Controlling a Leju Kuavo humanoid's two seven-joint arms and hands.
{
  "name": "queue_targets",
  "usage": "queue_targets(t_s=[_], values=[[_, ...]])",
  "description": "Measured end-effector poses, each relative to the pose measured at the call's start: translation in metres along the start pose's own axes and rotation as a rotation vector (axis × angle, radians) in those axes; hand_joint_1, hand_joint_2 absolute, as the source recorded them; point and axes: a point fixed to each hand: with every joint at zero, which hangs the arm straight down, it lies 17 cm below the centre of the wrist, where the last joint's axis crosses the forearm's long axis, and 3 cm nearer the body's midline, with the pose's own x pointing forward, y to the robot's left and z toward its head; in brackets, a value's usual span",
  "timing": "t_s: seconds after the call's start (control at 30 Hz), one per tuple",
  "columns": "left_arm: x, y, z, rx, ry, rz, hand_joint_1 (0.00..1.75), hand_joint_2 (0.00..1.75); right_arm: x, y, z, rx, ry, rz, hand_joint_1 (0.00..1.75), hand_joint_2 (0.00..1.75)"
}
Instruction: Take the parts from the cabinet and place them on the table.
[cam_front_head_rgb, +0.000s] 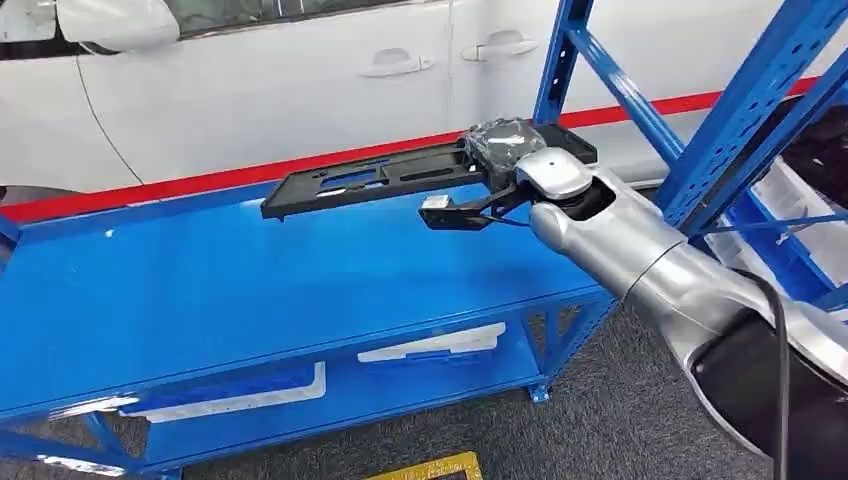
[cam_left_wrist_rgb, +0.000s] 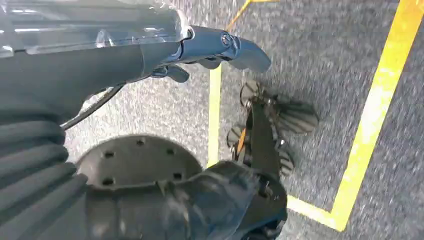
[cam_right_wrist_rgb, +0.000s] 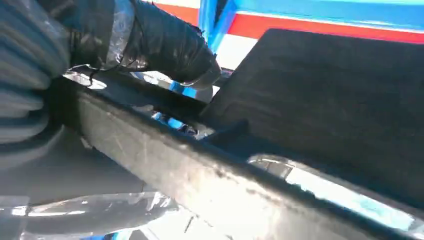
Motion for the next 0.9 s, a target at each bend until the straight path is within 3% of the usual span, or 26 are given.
queue_targets(t_s=[0.27,0.53,0.9], values=[[0.006,-0.005,-0.001,-0.009,-0.009,-0.003,0.0,1.75,-0.017,-0.018,0.005,-0.031,0.018,0.012,1.75,1.75],[0.007,-0.005,-0.001,-0.01,-0.02,0.023,0.0,1.75,-0.026,-0.062,0.009,-0.091,0.021,0.011,1.75,1.75],[0.01,-0.003,-0.001,0.003,-0.034,0.018,0.0,1.75,0.001,-0.131,0.017,-0.179,-0.058,0.005,1.75,1.75]])
